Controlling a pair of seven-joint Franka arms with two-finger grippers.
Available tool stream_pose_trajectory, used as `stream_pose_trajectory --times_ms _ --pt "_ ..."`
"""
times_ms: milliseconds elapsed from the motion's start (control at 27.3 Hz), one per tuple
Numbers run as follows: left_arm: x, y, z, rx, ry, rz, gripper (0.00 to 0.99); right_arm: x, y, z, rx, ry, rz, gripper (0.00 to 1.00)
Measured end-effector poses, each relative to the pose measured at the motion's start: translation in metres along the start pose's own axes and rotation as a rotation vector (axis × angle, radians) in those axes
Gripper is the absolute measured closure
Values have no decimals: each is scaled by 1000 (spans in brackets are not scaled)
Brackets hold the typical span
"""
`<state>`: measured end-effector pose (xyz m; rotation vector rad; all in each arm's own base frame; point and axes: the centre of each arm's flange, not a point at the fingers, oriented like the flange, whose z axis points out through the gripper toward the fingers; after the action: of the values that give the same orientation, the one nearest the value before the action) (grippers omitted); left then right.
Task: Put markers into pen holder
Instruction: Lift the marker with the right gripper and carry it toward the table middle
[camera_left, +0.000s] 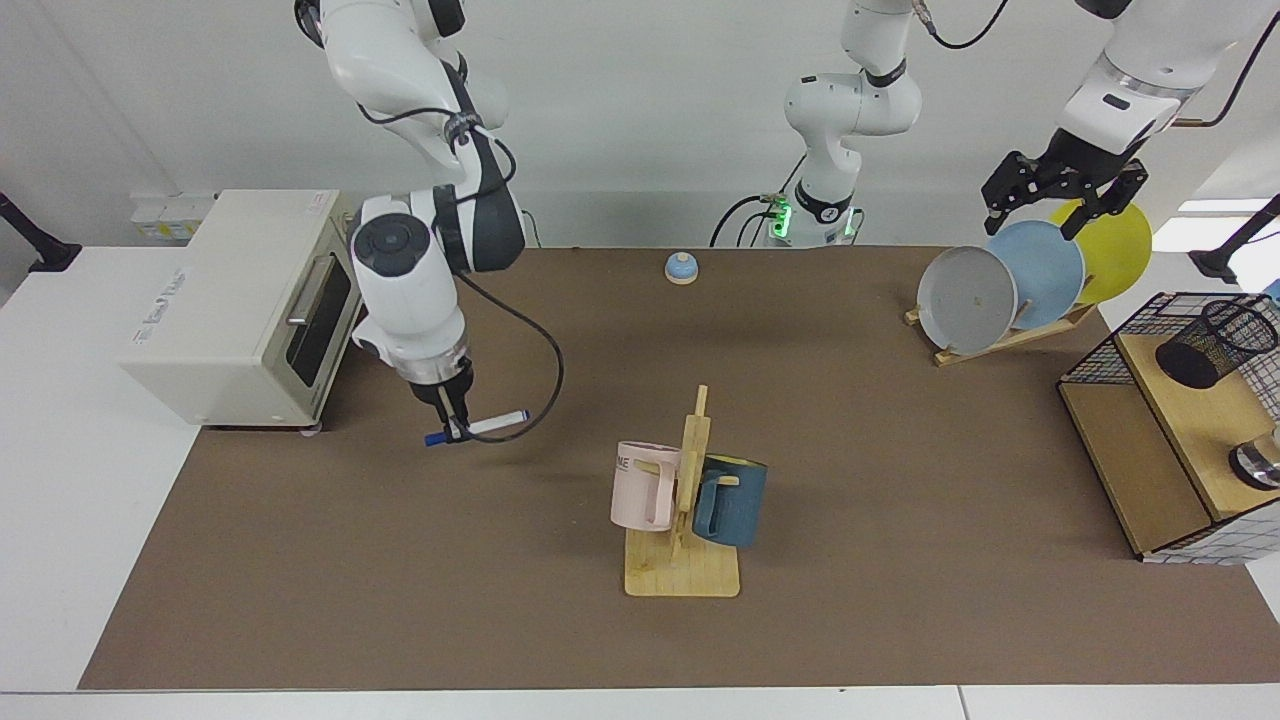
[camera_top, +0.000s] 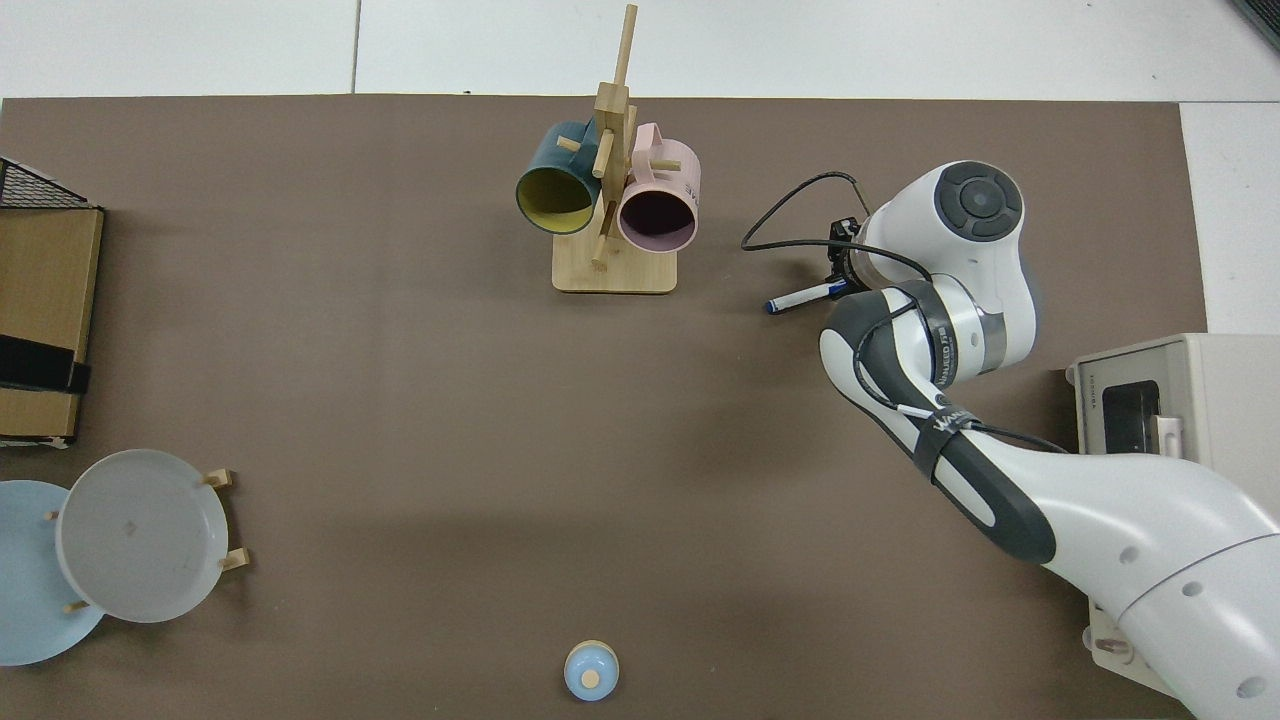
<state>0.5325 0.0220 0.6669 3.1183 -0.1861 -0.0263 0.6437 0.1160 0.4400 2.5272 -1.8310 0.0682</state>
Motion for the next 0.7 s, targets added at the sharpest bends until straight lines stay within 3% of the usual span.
stream_pose_trajectory --times_ms 110,367,697 --pt "0 -1 0 0 0 -2 0 -3 20 -49 -14 -11 -13 837" --pt "0 0 0 0 0 1 0 -9 68 -137 -3 -56 9 837" --pt "0 5 0 1 0 9 0 -26 101 -177 -29 -87 -4 837"
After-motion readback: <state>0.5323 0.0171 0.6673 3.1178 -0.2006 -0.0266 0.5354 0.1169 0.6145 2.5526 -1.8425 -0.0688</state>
